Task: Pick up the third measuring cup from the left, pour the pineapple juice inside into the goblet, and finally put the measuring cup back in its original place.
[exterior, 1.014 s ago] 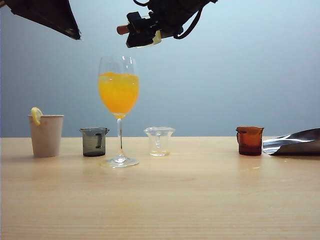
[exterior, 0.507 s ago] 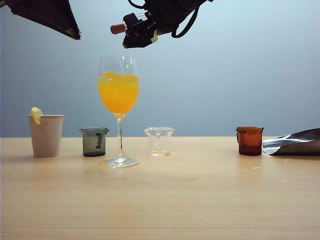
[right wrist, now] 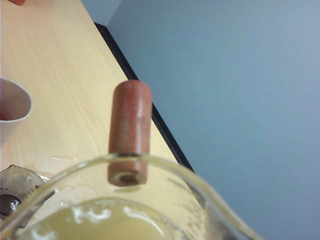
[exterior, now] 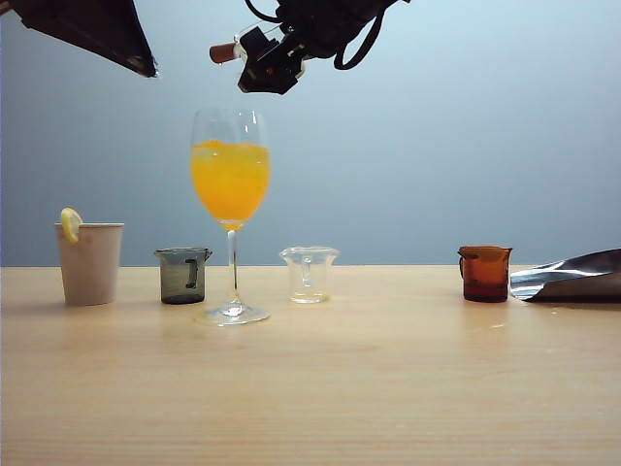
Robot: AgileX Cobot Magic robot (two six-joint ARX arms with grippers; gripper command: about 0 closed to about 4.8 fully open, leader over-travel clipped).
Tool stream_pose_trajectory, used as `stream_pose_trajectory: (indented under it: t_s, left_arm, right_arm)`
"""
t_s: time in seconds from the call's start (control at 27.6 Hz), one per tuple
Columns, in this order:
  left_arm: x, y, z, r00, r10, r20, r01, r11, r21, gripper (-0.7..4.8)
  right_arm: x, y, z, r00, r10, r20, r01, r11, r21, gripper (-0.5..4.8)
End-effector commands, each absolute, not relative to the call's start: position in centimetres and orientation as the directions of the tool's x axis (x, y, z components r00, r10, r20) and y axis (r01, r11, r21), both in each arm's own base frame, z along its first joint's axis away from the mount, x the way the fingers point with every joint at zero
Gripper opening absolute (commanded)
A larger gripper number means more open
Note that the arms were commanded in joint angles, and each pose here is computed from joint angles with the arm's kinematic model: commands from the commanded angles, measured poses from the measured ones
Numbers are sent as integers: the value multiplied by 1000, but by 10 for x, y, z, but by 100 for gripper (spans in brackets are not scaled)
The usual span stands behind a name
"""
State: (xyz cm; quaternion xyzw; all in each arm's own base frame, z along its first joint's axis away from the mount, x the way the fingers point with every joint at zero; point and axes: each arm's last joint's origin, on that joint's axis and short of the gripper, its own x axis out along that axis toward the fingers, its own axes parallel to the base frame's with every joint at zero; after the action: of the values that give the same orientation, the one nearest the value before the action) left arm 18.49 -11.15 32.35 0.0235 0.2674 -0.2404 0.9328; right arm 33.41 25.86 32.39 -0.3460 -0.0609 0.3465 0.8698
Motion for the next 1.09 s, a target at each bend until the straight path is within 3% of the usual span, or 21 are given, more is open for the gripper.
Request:
stream_pose_trajectory:
  t_s: [0.04,1.09]
  left_arm:
    - [185,-112,326,749,-441,-495,464,882,-83,-5]
    - [185,-112,326,749,-441,-495,464,882,-83,-5]
  right_arm:
    - [333,259,333,755,651,-81,-523,523,-673,198]
    - [331,262,335,728,684,-54,-444,409,-798,198]
